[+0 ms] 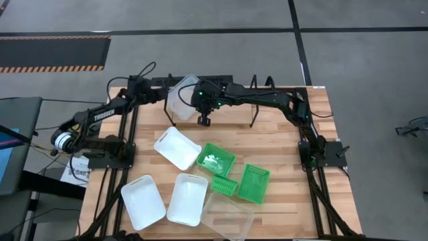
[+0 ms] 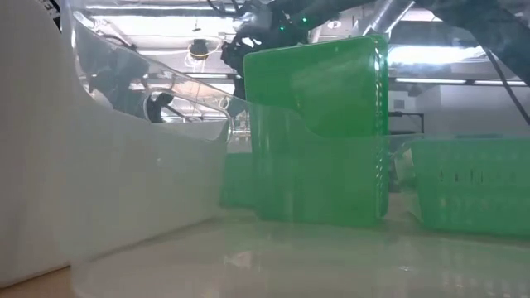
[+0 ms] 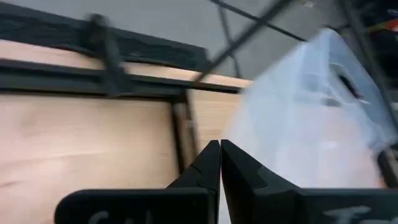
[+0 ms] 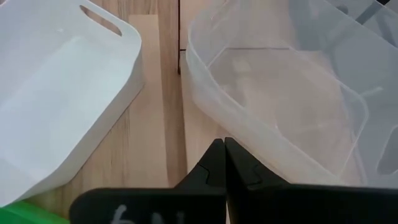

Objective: Stack baskets on shelf by color
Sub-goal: Adjust the transparent bins on the shelf

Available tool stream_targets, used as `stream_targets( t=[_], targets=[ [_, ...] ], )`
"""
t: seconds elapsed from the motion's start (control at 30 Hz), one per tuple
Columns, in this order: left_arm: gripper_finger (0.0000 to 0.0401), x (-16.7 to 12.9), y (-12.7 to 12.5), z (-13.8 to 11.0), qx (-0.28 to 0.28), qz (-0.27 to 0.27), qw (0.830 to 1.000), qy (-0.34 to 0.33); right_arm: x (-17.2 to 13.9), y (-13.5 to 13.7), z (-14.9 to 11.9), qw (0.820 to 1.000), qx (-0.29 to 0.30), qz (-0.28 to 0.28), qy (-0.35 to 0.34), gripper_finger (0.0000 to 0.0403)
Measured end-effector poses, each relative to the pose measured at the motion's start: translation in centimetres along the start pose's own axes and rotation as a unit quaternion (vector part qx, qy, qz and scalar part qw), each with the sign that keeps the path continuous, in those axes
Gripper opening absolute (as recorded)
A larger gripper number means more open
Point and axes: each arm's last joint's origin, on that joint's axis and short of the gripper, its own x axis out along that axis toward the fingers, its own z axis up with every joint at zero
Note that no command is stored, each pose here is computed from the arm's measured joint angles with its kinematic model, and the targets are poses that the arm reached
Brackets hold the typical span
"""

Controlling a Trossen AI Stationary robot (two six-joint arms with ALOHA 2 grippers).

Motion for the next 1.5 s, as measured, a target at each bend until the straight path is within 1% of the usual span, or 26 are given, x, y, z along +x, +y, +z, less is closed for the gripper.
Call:
stream_targets(
  t=[0.1,0.17,0.23,0.3,0.4,0.53,0.6,0.67,0.8,0.93,1.03,1.17,1.23,1.33,1.4,1.43,1.5],
  targets=[
    [0.0000,0.3,-0.5,0.4,-0.002,-0.049,0.999,-0.005,0.0,-0.3,0.0,1.000,0.011,-0.006,-0.004,0.0007],
    [0.0000,0.3,-0.5,0.4,-0.008,-0.065,0.998,0.007,0.0,-0.9,0.2,0.999,0.025,-0.017,-0.017,0.0008],
    [0.0000,0.3,-0.5,0.2,-0.014,-0.070,0.997,0.023,-0.1,-1.7,0.3,0.995,0.065,-0.066,-0.026,0.0007],
    [0.0000,0.3,-0.4,-0.1,-0.021,-0.066,0.997,0.036,-0.2,-2.9,-0.1,0.985,0.116,-0.128,-0.016,0.0005],
    [0.0000,0.3,-0.5,-0.3,-0.023,-0.065,0.997,0.044,-0.6,-5.0,-1.2,0.967,0.178,-0.181,0.012,0.0003],
    [0.0000,0.4,-0.9,-0.6,-0.019,-0.081,0.995,0.061,-1.3,-8.2,-3.0,0.939,0.271,-0.209,0.043,0.0003],
    [0.0000,0.5,-1.1,-0.8,-0.018,-0.084,0.994,0.067,-1.3,-9.5,-3.7,0.928,0.298,-0.218,0.048,0.0003],
    [0.0000,0.5,-1.1,-0.9,-0.020,-0.082,0.994,0.072,-1.4,-10.3,-4.0,0.923,0.311,-0.221,0.047,0.0002],
    [0.0000,0.5,-1.1,-1.3,-0.026,-0.077,0.993,0.084,-1.4,-10.2,-4.0,0.923,0.319,-0.209,0.044,0.0002],
    [0.0000,0.5,-1.1,-1.6,-0.029,-0.076,0.992,0.100,-0.9,-9.7,-3.7,0.929,0.324,-0.175,0.035,0.0002],
    [0.0000,0.5,-1.2,-1.7,-0.031,-0.082,0.990,0.106,-0.8,-9.3,-3.3,0.932,0.320,-0.171,0.024,0.0001],
    [0.0000,0.5,-1.4,-1.8,-0.044,-0.088,0.989,0.115,-0.8,-9.3,-2.7,0.932,0.319,-0.170,-0.008,0.0001],
    [0.0000,0.5,-1.5,-1.9,-0.043,-0.100,0.986,0.125,-0.8,-9.5,-2.3,0.937,0.307,-0.166,-0.029,0.0001],
    [0.0000,0.5,-1.6,-2.1,-0.044,-0.101,0.985,0.135,-0.8,-9.7,-1.4,0.953,0.253,-0.153,-0.071,0.0001],
    [0.0000,0.5,-1.5,-2.2,-0.045,-0.097,0.985,0.137,-0.8,-9.6,-0.8,0.953,0.243,-0.151,-0.096,0.0001],
    [0.0000,0.5,-1.5,-2.2,-0.046,-0.095,0.985,0.139,-1.0,-9.6,-0.6,0.953,0.243,-0.151,-0.099,0.0001],
    [0.0000,0.4,-1.4,-2.4,-0.050,-0.089,0.984,0.147,-1.6,-9.5,-0.8,0.953,0.250,-0.155,-0.070,0.0001]
  ],
)
